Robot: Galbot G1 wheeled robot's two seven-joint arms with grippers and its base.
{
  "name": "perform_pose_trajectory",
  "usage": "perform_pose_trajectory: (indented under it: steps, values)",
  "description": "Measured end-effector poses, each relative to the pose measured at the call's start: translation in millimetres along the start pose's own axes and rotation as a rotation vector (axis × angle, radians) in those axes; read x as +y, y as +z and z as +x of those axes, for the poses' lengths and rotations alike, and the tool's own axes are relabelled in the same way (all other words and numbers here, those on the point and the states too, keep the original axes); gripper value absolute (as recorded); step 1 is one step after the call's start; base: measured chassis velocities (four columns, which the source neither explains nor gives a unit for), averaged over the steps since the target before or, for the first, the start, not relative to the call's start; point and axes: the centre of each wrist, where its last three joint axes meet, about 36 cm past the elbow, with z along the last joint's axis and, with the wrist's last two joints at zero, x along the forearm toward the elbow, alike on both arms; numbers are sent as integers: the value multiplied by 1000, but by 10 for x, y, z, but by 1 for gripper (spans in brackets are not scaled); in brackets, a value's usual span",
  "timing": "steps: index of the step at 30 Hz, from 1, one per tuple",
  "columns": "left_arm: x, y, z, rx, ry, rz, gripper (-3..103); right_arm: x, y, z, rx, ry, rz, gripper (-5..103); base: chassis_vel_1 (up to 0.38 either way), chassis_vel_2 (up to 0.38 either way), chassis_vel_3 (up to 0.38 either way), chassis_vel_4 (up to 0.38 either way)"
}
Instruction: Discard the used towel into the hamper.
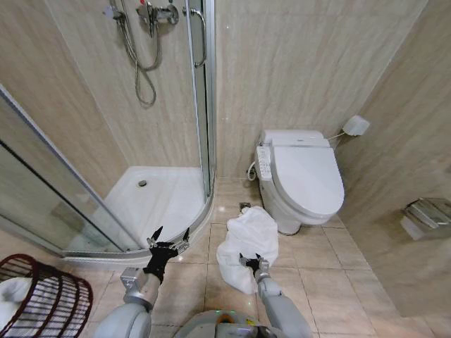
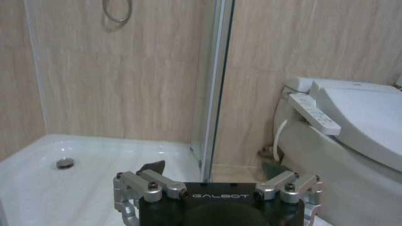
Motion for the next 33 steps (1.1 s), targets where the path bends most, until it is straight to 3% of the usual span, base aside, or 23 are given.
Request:
perform_pose_trajectory:
  steps: [3, 14, 15, 17, 19, 20, 22, 25, 28, 33]
  values:
    - [0, 0, 0, 0, 0, 0, 100, -72, 33, -7, 11, 7, -8, 92, 0, 0, 0, 0]
    - [0, 0, 0, 0, 0, 0, 100, -246, 33, 16, 18, 1, -11, 43, 0, 0, 0, 0]
    - [0, 0, 0, 0, 0, 0, 100, -246, 33, 16, 18, 1, -11, 43, 0, 0, 0, 0]
    - [0, 0, 0, 0, 0, 0, 100, -269, 49, 26, 21, 1, -15, 32, 0, 0, 0, 0]
    - [0, 0, 0, 0, 0, 0, 100, -280, 55, 30, 22, 1, -15, 32, 0, 0, 0, 0]
    - [0, 0, 0, 0, 0, 0, 100, -289, 59, 34, 23, 0, -15, 22, 0, 0, 0, 0]
    - [0, 0, 0, 0, 0, 0, 100, -292, 63, 36, 23, 0, -14, 22, 0, 0, 0, 0]
    - [0, 0, 0, 0, 0, 0, 100, -293, 78, 48, 22, 0, -14, 5, 0, 0, 0, 0]
    - [0, 0, 0, 0, 0, 0, 100, -290, 83, 58, 21, -1, -13, 0, 0, 0, 0, 0]
    - [0, 0, 0, 0, 0, 0, 100, -289, 76, 78, 13, 0, -15, 0, 0, 0, 0, 0]
